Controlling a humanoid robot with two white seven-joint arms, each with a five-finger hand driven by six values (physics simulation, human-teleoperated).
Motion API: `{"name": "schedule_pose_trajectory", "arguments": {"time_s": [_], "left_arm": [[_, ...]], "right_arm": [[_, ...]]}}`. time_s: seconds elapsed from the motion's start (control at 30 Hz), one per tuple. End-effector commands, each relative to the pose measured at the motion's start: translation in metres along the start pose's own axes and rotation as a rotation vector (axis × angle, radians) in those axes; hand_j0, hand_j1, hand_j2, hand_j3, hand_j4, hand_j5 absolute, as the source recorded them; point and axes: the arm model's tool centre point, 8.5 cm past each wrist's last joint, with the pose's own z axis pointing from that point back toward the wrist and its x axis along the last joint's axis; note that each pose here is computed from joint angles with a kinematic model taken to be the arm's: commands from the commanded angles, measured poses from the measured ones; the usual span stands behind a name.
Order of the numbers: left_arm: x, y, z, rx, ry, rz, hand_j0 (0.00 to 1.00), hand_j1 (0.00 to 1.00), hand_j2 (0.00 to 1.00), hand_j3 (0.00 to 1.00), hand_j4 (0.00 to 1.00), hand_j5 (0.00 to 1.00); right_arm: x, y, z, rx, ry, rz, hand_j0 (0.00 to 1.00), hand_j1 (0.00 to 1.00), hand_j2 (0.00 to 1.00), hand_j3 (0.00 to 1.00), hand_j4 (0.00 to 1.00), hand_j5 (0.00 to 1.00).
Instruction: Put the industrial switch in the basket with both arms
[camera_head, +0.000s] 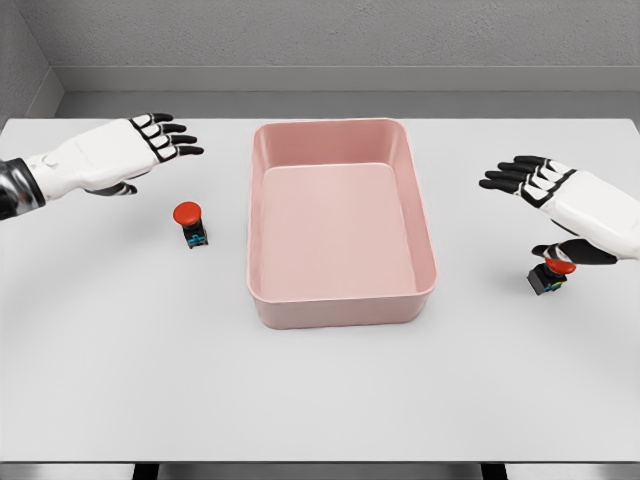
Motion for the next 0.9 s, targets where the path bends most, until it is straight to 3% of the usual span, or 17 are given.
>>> {"name": "schedule_pose_trajectory", "arguments": {"time_s": [0.0, 0.13, 0.33, 0.4, 0.43, 0.63, 0.73, 0.83, 0.87], "left_arm": [[0.001, 0.001, 0.000, 0.001, -0.002, 0.003, 1.00, 1.00, 1.00, 1.00, 1.00, 1.00], [0.008, -0.011, -0.002, -0.051, -0.026, 0.010, 1.00, 1.00, 1.00, 1.00, 1.00, 1.00], [0.021, -0.026, -0.007, -0.101, -0.065, 0.020, 1.00, 1.00, 1.00, 1.00, 1.00, 1.00], [0.027, -0.030, -0.010, -0.113, -0.085, 0.021, 1.00, 1.00, 1.00, 1.00, 1.00, 1.00], [0.032, -0.031, -0.013, -0.120, -0.099, 0.021, 1.00, 1.00, 1.00, 1.00, 1.00, 1.00], [0.047, -0.030, -0.028, -0.102, -0.143, 0.028, 1.00, 1.00, 1.00, 1.00, 1.00, 1.00], [0.054, -0.031, -0.030, -0.108, -0.167, 0.026, 1.00, 1.00, 1.00, 1.00, 1.00, 1.00], [0.054, -0.031, -0.031, -0.111, -0.168, 0.021, 1.00, 1.00, 1.00, 1.00, 1.00, 1.00], [0.054, -0.034, -0.030, -0.155, -0.168, 0.017, 1.00, 1.00, 1.00, 1.00, 1.00, 1.00]], "right_arm": [[0.000, 0.000, 0.000, -0.002, -0.002, -0.002, 1.00, 1.00, 1.00, 1.00, 1.00, 1.00], [0.005, 0.003, 0.001, 0.003, -0.041, -0.006, 1.00, 1.00, 1.00, 1.00, 1.00, 1.00], [0.003, 0.005, 0.004, 0.043, -0.031, -0.003, 1.00, 1.00, 1.00, 1.00, 1.00, 1.00], [0.000, 0.005, 0.007, 0.065, -0.005, 0.004, 1.00, 1.00, 1.00, 1.00, 1.00, 1.00], [-0.006, 0.012, 0.010, 0.125, 0.053, -0.008, 1.00, 1.00, 1.00, 1.00, 1.00, 1.00], [-0.004, 0.030, 0.016, 0.195, 0.064, -0.038, 1.00, 1.00, 1.00, 1.00, 1.00, 1.00], [-0.009, 0.043, 0.021, 0.285, 0.130, -0.061, 1.00, 1.00, 1.00, 1.00, 1.00, 1.00], [-0.016, 0.045, 0.025, 0.324, 0.203, -0.070, 1.00, 1.00, 1.00, 1.00, 1.00, 1.00], [-0.022, 0.043, 0.026, 0.320, 0.249, -0.071, 1.00, 1.00, 1.00, 1.00, 1.00, 1.00]]}}
